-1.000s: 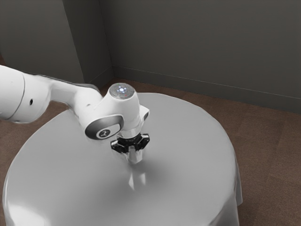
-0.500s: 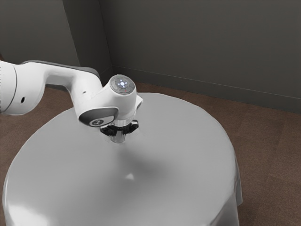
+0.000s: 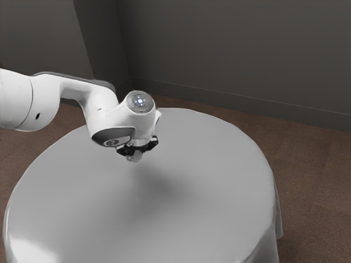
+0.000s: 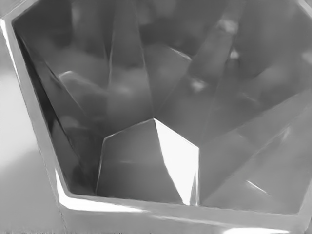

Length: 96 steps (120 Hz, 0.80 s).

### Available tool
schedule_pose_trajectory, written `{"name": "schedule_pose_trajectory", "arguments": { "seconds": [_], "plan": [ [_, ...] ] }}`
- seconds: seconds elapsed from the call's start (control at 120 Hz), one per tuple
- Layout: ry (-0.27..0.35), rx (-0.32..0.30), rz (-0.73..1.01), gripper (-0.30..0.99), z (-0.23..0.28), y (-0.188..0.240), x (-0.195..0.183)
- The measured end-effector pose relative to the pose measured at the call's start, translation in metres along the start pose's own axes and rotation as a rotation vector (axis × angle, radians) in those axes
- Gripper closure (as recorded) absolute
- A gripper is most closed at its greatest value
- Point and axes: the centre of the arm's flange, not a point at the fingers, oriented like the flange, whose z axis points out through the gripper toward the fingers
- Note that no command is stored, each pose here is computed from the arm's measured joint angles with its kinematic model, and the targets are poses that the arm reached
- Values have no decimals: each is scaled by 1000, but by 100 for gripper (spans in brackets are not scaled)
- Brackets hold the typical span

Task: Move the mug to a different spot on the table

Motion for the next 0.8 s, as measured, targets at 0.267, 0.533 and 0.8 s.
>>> {"name": "schedule_pose_trajectory", "arguments": {
  "seconds": [0.267,0.533,0.8],
  "plan": [
    [-76,33,-72,60,42,-3,-19],
    [-106,47,-119,55,58,-4,-25],
    [-116,53,-141,28,65,-4,-29]
  ]
}}
